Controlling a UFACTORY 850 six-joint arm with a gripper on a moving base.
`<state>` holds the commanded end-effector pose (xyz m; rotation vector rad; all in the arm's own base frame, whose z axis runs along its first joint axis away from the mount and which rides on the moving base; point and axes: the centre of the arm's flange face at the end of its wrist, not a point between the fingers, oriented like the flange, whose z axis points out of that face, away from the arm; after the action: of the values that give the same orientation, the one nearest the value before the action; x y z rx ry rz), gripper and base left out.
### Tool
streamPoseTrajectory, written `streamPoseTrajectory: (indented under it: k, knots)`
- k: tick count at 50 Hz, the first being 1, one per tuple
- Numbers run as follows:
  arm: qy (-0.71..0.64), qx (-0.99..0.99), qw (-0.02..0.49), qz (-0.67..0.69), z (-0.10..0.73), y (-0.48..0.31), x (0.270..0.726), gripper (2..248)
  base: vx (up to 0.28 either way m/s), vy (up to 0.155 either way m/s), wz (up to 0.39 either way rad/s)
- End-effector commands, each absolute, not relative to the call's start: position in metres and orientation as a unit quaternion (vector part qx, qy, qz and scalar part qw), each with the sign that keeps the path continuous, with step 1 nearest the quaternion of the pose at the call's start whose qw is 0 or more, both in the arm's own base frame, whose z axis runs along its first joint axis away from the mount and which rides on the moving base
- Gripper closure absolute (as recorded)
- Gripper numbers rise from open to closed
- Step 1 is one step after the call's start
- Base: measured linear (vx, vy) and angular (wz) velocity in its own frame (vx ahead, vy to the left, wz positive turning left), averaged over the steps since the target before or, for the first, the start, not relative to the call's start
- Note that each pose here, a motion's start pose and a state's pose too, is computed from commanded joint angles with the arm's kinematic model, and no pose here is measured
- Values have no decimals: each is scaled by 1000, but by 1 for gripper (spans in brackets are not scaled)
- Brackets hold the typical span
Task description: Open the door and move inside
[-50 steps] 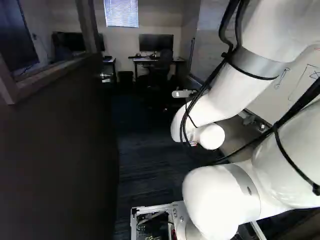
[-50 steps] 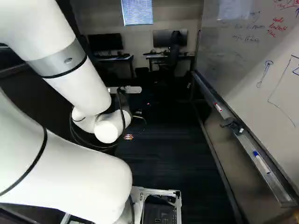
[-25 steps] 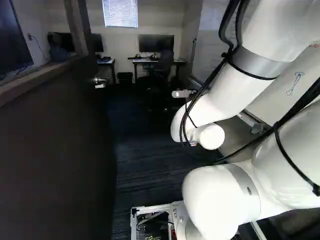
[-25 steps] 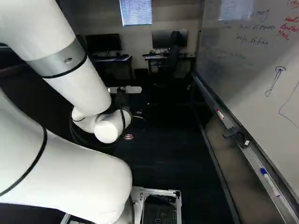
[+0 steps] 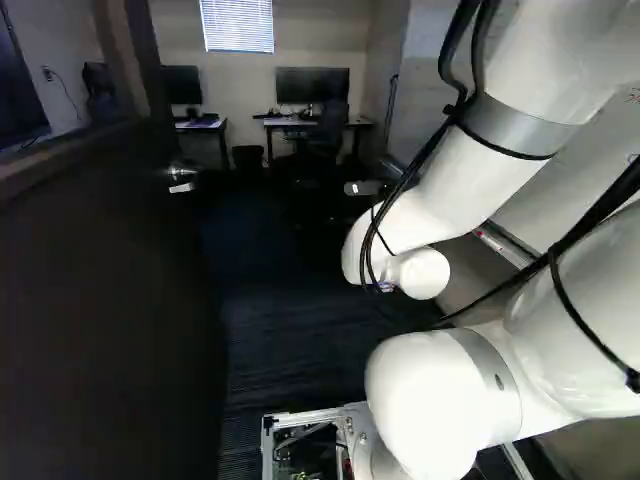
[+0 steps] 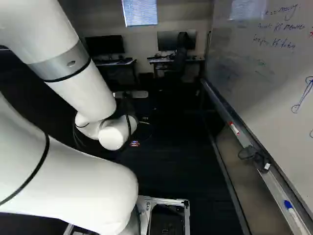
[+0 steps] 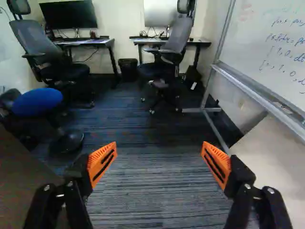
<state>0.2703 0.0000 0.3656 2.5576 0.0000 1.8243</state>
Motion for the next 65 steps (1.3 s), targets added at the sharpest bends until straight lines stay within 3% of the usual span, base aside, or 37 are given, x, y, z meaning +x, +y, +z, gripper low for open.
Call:
streamPoseTrajectory:
  k: [65]
  knots:
    - [0, 814, 0, 581, 366, 0, 270, 3, 228, 4, -20]
